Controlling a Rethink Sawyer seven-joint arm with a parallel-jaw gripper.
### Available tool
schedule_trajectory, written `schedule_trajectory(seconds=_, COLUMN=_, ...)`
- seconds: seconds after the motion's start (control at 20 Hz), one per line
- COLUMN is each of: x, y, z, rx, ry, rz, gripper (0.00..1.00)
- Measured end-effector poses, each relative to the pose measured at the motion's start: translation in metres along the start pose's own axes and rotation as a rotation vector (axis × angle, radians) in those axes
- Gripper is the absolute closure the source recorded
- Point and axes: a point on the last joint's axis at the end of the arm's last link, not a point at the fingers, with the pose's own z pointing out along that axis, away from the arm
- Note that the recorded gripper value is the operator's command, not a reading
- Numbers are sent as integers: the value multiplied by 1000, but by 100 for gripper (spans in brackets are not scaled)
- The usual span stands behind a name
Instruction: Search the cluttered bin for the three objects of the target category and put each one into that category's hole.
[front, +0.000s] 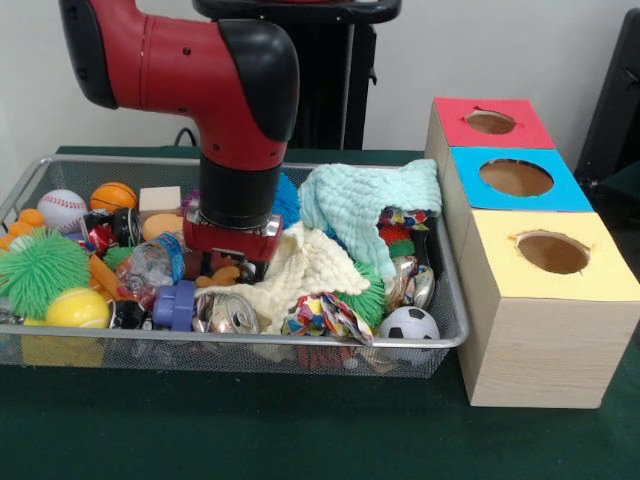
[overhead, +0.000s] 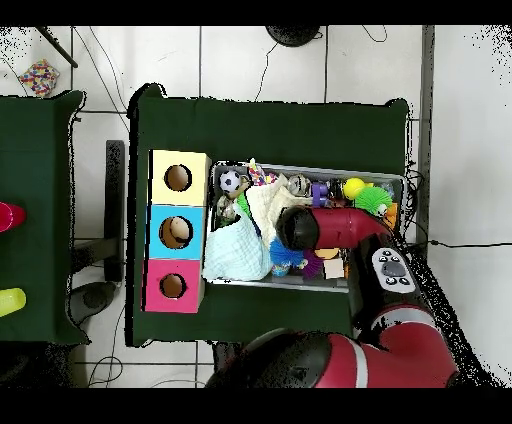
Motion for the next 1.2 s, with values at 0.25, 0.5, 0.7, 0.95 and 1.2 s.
schedule_trajectory(seconds=0.25, x=1, y=-10, z=-6, rx=-42, ry=-22, rz=63, gripper=0)
schedule_trajectory(seconds=0.5, x=1, y=-15, z=-16, rx=-76, ry=-34, rz=109, gripper=0)
schedule_trajectory(seconds=0.7, x=0, y=-17, z=-25, rx=-108, ry=-41, rz=145, gripper=0)
schedule_trajectory(seconds=0.95, x=-4, y=-15, z=-33, rx=-129, ry=-51, rz=161, gripper=0)
schedule_trajectory(seconds=1.2, x=-5, y=-14, z=-34, rx=-142, ry=-55, rz=163, gripper=100)
